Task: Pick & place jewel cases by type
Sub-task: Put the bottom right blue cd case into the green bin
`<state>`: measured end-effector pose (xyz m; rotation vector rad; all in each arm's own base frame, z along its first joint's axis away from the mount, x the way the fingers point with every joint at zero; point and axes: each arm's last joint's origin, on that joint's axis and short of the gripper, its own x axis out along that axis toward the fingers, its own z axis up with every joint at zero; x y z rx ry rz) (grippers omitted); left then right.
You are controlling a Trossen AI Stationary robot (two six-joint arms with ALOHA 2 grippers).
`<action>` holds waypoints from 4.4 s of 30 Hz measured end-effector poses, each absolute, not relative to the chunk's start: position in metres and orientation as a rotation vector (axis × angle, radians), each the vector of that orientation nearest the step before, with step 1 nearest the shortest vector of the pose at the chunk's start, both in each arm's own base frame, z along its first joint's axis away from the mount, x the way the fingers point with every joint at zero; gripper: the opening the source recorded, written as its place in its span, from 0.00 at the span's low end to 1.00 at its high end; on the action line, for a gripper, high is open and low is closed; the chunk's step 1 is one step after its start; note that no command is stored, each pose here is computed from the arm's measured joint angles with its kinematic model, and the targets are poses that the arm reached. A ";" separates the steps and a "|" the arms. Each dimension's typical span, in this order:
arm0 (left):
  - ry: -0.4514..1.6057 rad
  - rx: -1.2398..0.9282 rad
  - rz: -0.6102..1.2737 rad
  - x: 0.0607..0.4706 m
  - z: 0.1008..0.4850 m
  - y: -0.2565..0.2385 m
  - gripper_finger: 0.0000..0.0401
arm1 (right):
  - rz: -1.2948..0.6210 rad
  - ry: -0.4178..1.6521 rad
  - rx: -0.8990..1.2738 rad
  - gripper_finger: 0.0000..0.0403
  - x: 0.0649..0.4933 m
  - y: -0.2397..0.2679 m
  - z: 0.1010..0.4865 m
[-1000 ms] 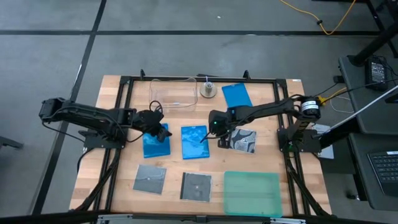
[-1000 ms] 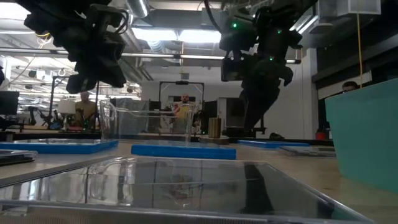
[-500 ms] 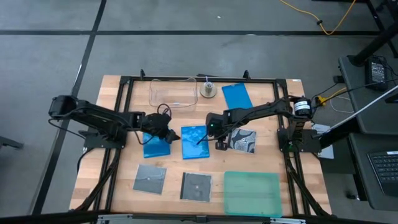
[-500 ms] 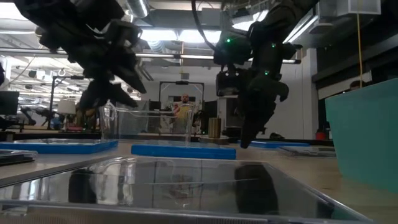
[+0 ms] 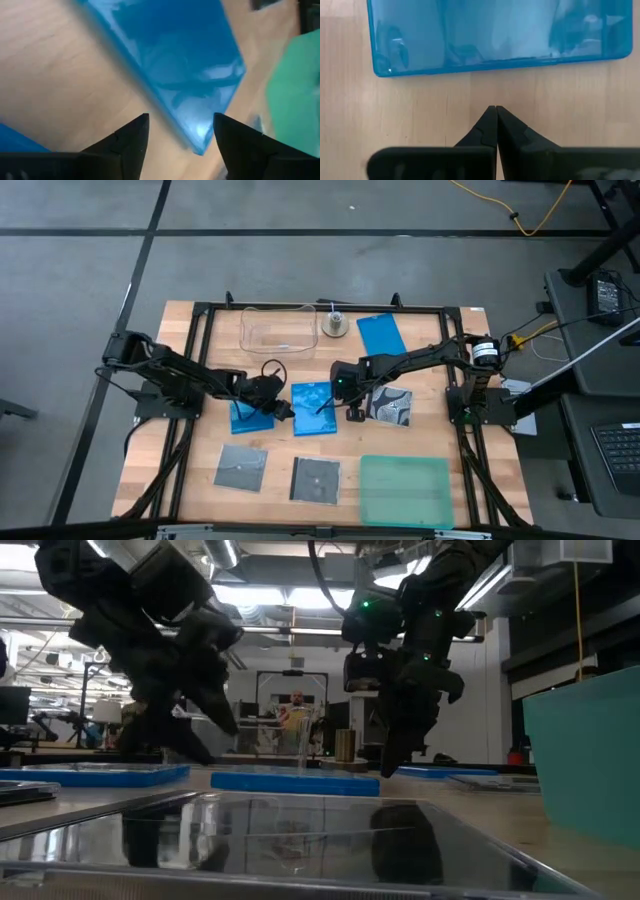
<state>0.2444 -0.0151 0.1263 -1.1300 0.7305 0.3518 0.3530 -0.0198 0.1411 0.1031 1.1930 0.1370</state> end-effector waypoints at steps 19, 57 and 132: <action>0.667 -1.148 0.394 0.267 0.115 -0.013 0.58 | 0.197 1.130 0.103 0.02 0.358 -0.019 0.143; 0.579 -1.065 0.468 0.277 0.125 -0.010 0.57 | 0.180 1.044 0.192 0.01 0.349 -0.034 0.116; 0.622 -1.098 0.307 0.278 0.155 0.014 0.26 | 0.202 1.004 0.155 0.01 0.352 -0.039 0.118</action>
